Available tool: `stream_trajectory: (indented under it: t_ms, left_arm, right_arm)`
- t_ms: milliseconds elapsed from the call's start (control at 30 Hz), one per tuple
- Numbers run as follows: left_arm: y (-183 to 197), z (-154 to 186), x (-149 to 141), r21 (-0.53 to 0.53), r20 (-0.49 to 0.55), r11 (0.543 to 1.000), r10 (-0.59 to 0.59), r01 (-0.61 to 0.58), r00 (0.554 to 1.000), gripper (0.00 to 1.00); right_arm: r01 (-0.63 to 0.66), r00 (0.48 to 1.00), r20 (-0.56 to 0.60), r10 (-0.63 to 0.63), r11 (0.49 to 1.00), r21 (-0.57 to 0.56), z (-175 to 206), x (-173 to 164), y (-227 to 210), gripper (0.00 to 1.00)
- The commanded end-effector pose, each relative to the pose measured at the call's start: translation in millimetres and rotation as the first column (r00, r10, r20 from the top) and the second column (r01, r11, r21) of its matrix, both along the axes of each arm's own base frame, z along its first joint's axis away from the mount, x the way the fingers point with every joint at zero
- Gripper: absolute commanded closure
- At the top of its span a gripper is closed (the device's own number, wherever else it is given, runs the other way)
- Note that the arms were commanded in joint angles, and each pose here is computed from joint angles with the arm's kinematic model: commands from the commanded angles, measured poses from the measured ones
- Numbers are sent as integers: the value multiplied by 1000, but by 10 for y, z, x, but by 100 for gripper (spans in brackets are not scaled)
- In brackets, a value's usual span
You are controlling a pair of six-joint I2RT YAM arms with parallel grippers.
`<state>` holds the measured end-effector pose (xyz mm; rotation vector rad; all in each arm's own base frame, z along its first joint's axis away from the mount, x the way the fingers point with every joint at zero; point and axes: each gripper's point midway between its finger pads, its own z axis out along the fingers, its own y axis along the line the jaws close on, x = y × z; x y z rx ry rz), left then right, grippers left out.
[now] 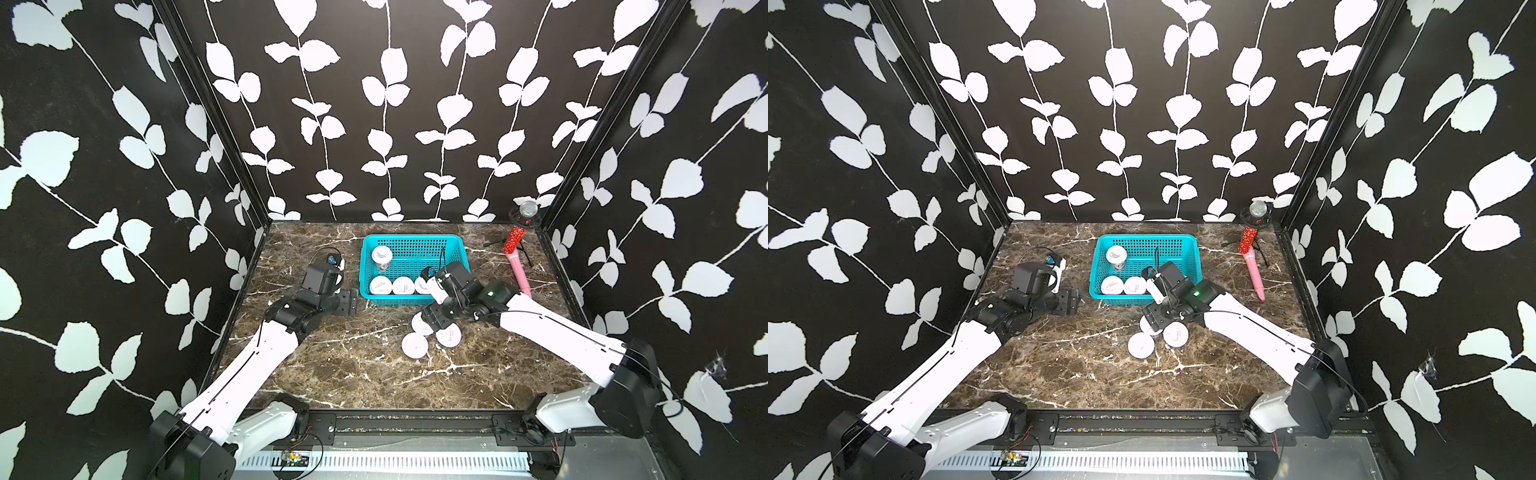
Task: Put the yogurt in the basket
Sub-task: Pick up the yogurt from the center of the board.
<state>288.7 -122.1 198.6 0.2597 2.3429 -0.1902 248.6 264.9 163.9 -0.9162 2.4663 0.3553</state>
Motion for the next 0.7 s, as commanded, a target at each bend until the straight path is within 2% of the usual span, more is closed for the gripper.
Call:
stream_trajectory:
  t_ms: [0,333,667]
  left_arm:
    - [5,-14,-51,-5,-8,1000,-18,18,1000,14]
    - [17,22,-64,-5,6,1000,-19,19,1000,14]
    - [16,15,-63,1,1,1000,-23,23,1000,14]
  right_arm:
    - [0,999,-33,-1,999,-46,-209,-97,8,21]
    - [24,997,-66,-28,997,-70,-416,-98,151,21]
    - [88,992,-74,-97,989,-123,-568,38,180,28]
